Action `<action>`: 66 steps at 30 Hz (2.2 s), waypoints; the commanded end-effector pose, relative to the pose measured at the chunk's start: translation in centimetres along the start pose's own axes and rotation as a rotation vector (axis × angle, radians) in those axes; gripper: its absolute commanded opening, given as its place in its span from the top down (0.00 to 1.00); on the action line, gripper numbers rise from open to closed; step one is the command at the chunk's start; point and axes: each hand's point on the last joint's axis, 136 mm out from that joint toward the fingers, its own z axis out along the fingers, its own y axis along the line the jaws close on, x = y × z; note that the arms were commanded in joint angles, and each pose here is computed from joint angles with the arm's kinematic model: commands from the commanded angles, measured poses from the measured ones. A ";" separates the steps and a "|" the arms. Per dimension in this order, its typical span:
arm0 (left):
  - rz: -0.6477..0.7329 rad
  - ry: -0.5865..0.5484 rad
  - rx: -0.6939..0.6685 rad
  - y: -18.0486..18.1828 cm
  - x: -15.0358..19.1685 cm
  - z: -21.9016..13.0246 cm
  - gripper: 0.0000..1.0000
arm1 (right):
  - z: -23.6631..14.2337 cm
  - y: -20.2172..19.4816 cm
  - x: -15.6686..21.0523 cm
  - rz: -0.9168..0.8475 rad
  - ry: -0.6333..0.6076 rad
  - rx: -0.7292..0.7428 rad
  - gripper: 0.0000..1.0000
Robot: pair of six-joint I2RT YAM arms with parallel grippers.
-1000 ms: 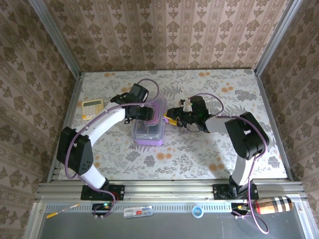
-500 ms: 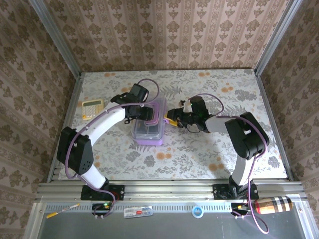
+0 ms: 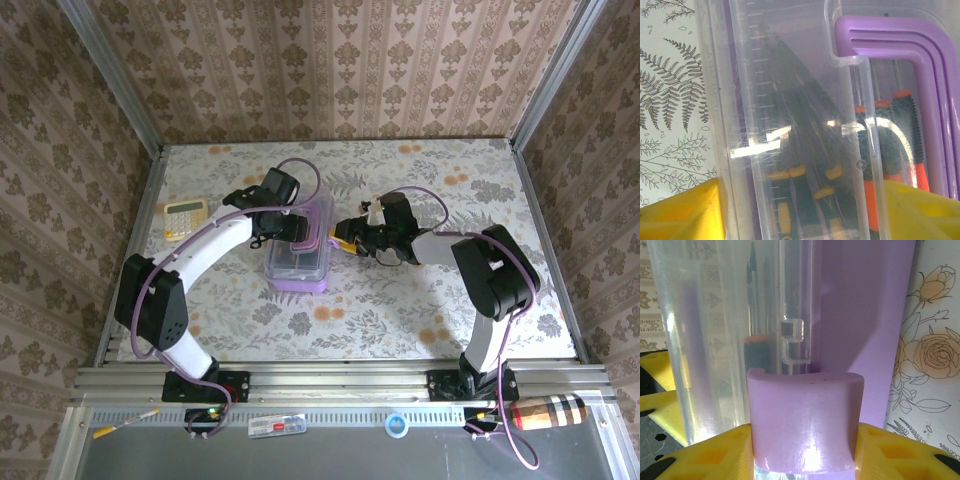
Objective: Pack the tool kit
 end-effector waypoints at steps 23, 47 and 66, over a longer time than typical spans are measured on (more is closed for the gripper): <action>0.034 0.276 -0.053 1.2 7.0 2.9 0.50 | 1.8 -4.2 0.8 0.009 0.021 0.134 0.52; 0.032 0.273 -0.051 1.1 7.0 2.9 0.50 | 0.7 -1.5 0.4 -0.039 0.015 0.134 0.42; 0.036 0.279 -0.052 1.1 7.1 3.0 0.51 | 0.0 0.5 -0.2 -0.065 0.003 0.090 0.33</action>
